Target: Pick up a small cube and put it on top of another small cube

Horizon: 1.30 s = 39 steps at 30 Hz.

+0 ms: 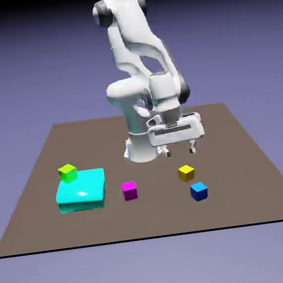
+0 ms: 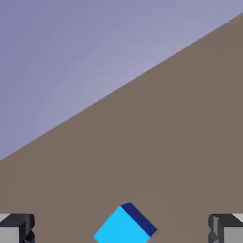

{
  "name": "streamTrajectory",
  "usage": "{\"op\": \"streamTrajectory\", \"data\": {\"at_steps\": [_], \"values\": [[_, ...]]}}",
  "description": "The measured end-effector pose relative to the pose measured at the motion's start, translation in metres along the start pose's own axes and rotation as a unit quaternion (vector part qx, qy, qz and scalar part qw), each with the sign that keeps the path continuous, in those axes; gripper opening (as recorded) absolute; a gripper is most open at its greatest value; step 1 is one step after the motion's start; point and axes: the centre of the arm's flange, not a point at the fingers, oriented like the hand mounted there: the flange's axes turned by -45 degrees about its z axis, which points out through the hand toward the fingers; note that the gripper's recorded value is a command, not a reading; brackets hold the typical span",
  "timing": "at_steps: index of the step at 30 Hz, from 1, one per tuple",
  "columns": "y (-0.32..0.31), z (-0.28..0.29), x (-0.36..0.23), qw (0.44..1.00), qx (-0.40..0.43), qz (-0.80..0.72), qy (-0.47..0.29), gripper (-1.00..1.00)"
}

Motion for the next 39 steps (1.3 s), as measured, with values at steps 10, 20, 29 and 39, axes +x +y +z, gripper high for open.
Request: {"op": "streamTrajectory", "data": {"at_steps": [10, 20, 29, 39], "values": [[0.024, 0.051, -0.076, 0.983, -0.097, 0.147, -0.057, 0.00], [0.040, 0.081, -0.104, 0.966, -0.143, 0.205, -0.063, 0.00], [0.047, 0.113, -0.106, 0.967, -0.139, 0.206, -0.063, 0.00], [0.058, 0.131, -0.116, 0.966, -0.145, 0.207, -0.061, -1.00]]}}
